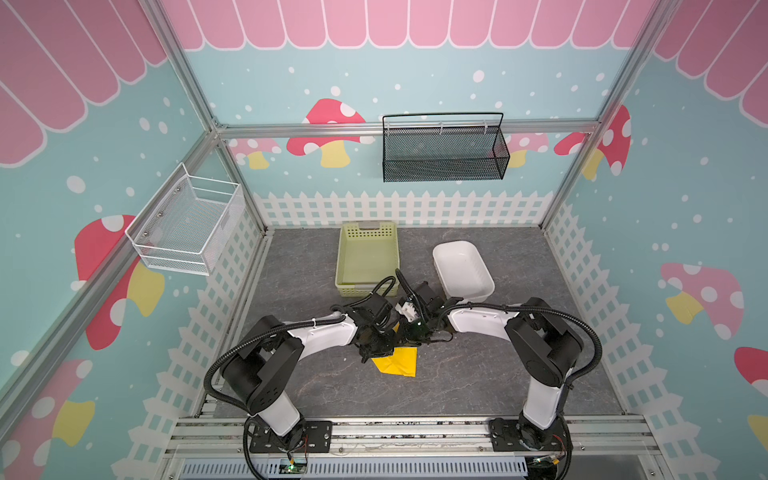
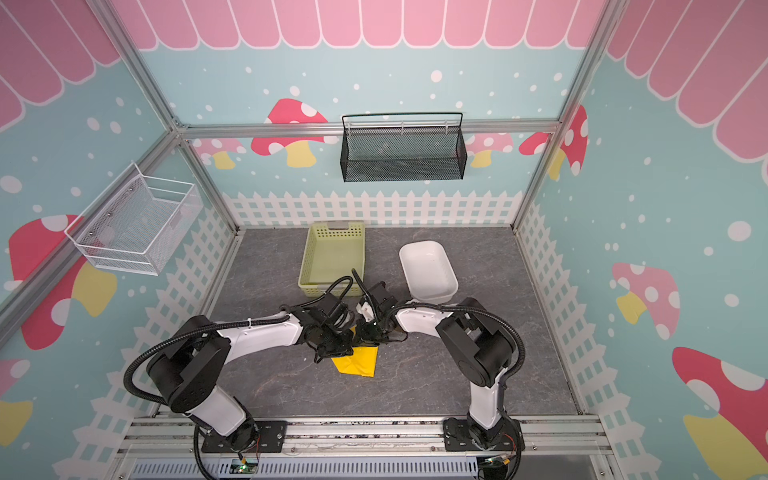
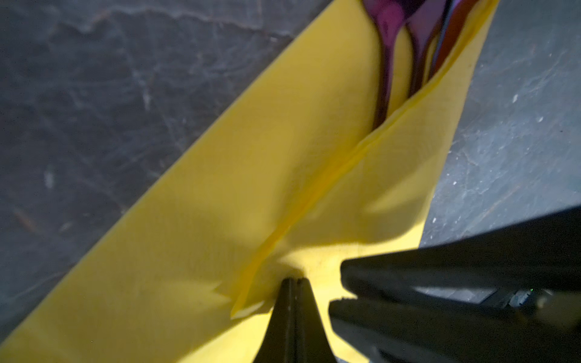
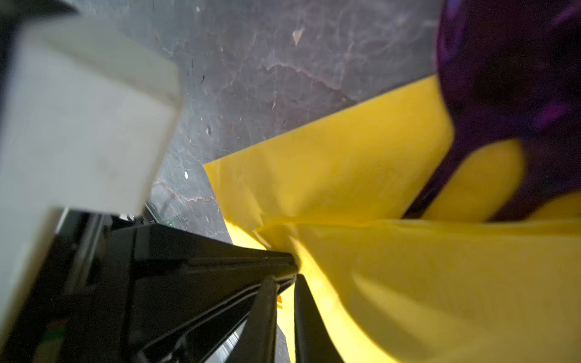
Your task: Place the utensils on the paper napkin and roll it up
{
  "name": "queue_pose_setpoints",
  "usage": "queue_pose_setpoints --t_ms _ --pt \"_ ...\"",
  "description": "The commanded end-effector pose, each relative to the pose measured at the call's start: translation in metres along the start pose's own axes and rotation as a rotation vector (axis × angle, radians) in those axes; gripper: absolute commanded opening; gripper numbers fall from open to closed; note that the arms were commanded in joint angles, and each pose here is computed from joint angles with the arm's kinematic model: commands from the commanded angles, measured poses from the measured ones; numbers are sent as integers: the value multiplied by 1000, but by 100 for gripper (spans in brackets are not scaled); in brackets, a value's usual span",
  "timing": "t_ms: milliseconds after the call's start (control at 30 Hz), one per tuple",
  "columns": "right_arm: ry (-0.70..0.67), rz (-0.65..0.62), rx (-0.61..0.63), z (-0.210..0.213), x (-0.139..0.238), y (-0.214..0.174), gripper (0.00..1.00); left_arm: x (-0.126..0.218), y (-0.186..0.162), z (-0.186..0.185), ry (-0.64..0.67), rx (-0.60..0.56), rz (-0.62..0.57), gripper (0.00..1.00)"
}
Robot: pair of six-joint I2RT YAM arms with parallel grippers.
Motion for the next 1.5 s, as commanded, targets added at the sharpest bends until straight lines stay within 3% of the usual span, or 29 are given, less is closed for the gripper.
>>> queue_pose_setpoints --t_ms 0,467,667,900,1467 --pt "-5 48 -23 -5 -9 -16 15 -9 -9 16 59 32 43 0" --pt "-181 91 -35 -37 -4 -35 28 -8 -9 16 56 29 46 0" --pt "-144 68 -12 -23 1 -27 28 -7 -9 15 53 30 43 0" --pt "12 49 -6 5 7 -29 18 -6 -9 14 55 28 41 0" --pt "-36 123 -35 -24 -11 -53 25 -5 -8 14 59 30 36 0"
Point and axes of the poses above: each gripper's point midway between its finger pads, its own x axis back along the fingers, its own z axis along the line the jaws close on, y = z × x, the point moved 1 cm from there along x, back along the fingers, and after that the axes turned 2 degrees about x, right-handed, at the moved point
